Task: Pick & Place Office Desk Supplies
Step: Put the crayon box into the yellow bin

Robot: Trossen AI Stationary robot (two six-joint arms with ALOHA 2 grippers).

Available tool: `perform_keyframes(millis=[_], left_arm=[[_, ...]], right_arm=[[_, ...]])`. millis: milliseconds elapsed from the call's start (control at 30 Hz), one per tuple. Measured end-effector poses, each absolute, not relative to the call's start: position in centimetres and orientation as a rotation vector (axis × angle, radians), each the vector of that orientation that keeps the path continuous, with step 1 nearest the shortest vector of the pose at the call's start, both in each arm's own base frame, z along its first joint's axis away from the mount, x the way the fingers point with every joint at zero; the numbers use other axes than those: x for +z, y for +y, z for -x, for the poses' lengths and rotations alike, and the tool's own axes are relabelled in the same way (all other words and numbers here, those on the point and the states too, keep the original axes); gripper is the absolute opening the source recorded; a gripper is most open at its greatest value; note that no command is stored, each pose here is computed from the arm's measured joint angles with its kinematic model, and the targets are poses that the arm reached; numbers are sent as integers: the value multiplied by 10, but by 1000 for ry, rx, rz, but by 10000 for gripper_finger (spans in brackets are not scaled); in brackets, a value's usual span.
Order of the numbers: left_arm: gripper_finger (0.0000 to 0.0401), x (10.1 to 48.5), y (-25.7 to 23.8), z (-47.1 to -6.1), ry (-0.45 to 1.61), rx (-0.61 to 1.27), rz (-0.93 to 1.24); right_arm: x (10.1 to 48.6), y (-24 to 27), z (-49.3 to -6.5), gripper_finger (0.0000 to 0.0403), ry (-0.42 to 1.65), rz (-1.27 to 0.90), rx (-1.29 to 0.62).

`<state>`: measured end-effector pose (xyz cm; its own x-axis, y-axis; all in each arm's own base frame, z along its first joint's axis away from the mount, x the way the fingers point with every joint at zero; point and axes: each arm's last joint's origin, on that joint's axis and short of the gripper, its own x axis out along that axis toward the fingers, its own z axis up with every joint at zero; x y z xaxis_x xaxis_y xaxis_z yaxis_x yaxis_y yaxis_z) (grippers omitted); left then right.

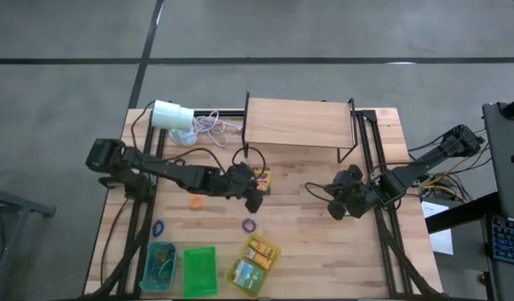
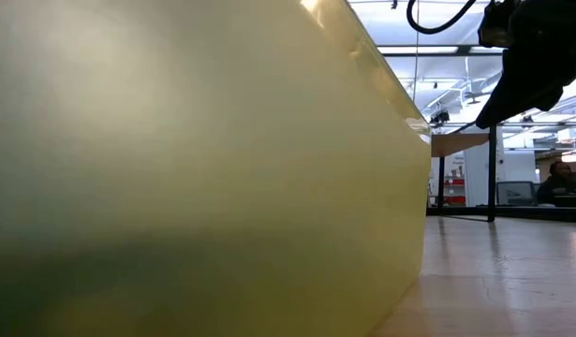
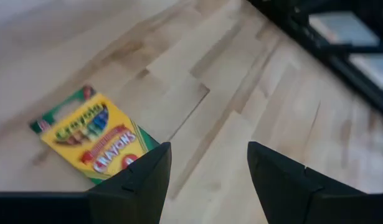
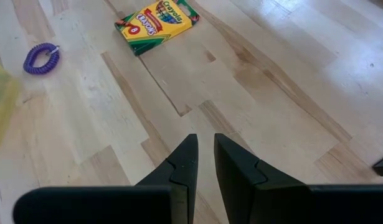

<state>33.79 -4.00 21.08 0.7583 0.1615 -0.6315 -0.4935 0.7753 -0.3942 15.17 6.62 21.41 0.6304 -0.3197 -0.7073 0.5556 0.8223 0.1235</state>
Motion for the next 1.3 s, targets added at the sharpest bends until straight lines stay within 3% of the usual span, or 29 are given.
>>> perform_keyframes(millis=[633,933,1300], left_arm=[[206,205,-32,-335,647,470,851],[206,191,12,-324,754,614,819],[206,173,32,-312,830,594,810]], right_arm=[[214,66,-152,52,732,-348,-513],[214,66,-152,52,731,-350,-513],[215,67,-153,52,715,-362,-507]])
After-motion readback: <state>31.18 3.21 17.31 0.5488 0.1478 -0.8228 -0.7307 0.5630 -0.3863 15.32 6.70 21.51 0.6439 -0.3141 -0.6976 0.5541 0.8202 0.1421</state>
